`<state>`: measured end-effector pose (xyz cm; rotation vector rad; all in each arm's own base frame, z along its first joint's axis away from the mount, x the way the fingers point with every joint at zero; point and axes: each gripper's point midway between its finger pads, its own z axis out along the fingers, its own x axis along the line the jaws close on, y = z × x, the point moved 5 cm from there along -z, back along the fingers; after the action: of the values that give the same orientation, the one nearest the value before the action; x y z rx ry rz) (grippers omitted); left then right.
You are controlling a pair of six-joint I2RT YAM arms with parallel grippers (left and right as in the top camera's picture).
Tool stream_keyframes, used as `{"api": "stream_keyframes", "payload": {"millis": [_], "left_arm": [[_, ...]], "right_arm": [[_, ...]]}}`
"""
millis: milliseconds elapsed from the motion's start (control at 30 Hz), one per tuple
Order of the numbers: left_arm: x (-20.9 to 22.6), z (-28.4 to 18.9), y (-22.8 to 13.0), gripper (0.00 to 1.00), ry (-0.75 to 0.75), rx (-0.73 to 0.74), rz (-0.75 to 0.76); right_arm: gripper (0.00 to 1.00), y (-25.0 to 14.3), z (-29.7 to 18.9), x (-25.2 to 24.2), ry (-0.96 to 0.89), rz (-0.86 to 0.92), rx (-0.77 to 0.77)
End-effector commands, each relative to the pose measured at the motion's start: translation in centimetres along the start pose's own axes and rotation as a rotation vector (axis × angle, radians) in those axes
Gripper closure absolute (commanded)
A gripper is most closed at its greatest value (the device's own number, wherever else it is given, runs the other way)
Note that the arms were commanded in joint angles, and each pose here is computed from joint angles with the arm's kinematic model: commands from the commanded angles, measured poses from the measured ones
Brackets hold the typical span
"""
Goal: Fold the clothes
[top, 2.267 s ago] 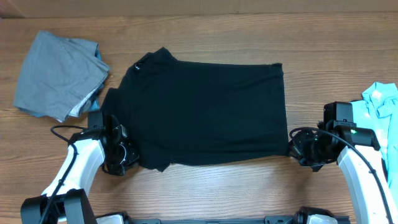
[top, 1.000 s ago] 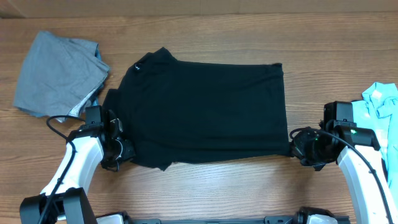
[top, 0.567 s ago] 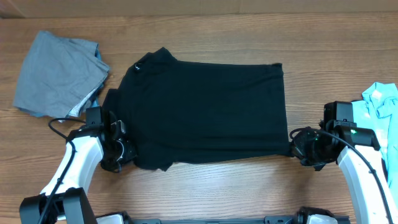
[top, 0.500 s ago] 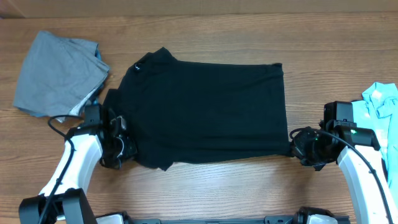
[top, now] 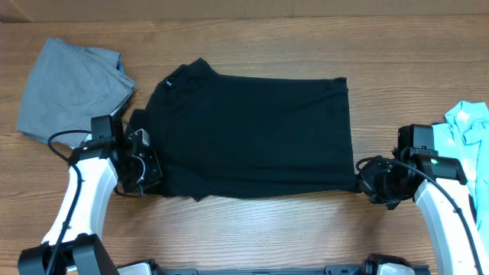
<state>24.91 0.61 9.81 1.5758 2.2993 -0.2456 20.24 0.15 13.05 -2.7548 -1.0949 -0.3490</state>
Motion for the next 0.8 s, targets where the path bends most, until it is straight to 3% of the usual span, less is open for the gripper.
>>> {"api": "stream_keyframes", "payload": {"millis": [0, 300, 767], "left_arm": [[0.0, -0.9, 0.9, 0.96, -0.02, -0.025, 0.023], [-2.5, -4.4, 3.3, 0.96, -0.167, -0.099, 0.108], [-2.5, -5.6, 6.6, 0.96, -0.112, -0.259, 0.174]], "right_arm": [[0.92, 0.6, -0.6, 0.0, -0.017, -0.026, -0.046], [0.96, 1.5, -2.2, 1.9, 0.061, -0.149, -0.081], [0.96, 3.0, -1.3, 3.9, 0.157, -0.13, -0.094]]}}
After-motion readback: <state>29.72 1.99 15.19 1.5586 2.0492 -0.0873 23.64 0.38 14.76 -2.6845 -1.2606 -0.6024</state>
